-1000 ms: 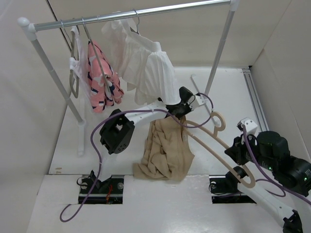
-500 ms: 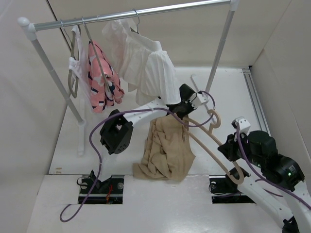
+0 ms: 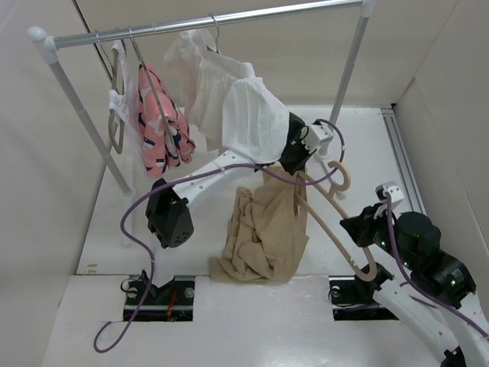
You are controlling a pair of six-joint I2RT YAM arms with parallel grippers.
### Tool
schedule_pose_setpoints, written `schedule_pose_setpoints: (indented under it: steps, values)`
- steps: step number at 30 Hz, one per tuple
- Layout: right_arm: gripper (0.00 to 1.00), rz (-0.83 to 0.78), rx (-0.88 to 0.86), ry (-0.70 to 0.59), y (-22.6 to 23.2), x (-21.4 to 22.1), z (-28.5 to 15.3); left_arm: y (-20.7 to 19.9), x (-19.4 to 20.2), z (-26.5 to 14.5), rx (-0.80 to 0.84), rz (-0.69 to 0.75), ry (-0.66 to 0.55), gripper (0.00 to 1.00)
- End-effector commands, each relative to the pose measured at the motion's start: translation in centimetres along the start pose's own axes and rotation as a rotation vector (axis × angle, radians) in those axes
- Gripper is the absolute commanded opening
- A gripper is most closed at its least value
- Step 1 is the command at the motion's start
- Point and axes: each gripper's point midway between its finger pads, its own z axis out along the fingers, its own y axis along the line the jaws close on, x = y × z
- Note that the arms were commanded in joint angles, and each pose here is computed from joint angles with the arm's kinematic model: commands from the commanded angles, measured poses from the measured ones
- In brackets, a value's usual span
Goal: Place the t-shirt on the hanger
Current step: Place tshirt on hanger
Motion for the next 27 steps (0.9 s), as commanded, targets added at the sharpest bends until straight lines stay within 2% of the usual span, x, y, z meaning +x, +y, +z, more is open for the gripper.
schedule_pose_setpoints:
  steps: [1, 3, 6, 10, 12, 13, 14, 16, 17, 20, 22, 27]
  values:
    - [0.0, 0.056, 0.0, -0.287, 0.9, -7.3, 0.4, -1.6, -6.2, -7.0, 0.019, 0.002, -0.187, 0.0]
    - [0.0, 0.057, -0.003, -0.296, 1.2, -8.1, 1.2, -1.7, -6.8, -8.0, 0.015, 0.007, -0.208, 0.0]
    - [0.0, 0.05, 0.103, -0.257, -0.2, -8.6, 2.6, -1.5, -8.1, -9.8, -0.029, 0.006, -0.257, 0.0]
    - [0.0, 0.085, 0.278, -0.212, -2.7, -9.1, 1.4, -0.3, -9.2, -12.0, -0.121, -0.005, -0.308, 0.0]
    - [0.0, 0.104, 0.299, -0.261, -2.9, -10.4, 0.3, -0.1, -9.6, -12.9, -0.137, 0.008, -0.337, 0.0]
    - [0.0, 0.091, 0.29, -0.289, -2.8, -10.9, -0.1, -0.5, -9.3, -12.9, -0.118, 0.01, -0.334, 0.0]
    - [0.0, 0.092, 0.247, -0.376, -2.1, -12.8, -0.8, -0.9, -9.1, -12.8, -0.095, 0.028, -0.335, 0.0]
    - [0.0, 0.023, 0.177, -0.388, -0.9, -13.0, 0.4, -3.3, -9.2, -13.0, 0.017, 0.052, -0.354, 0.0]
    - [0.0, 0.006, 0.129, -0.445, 0.0, -14.4, 0.5, -4.5, -9.5, -13.5, 0.056, 0.078, -0.373, 0.0]
    - [0.0, -0.09, 0.009, -0.415, 2.3, -14.1, 3.0, -7.4, -9.8, -14.3, 0.17, 0.121, -0.4, 0.0]
    - [0.0, -0.094, -0.044, -0.45, 3.1, -14.1, 4.1, -8.0, -9.5, -14.2, 0.209, 0.126, -0.395, 0.0]
    - [0.0, -0.144, -0.049, -0.53, 2.8, -14.1, 3.7, -9.7, -10.6, -17.9, 0.271, 0.235, -0.474, 0.0]
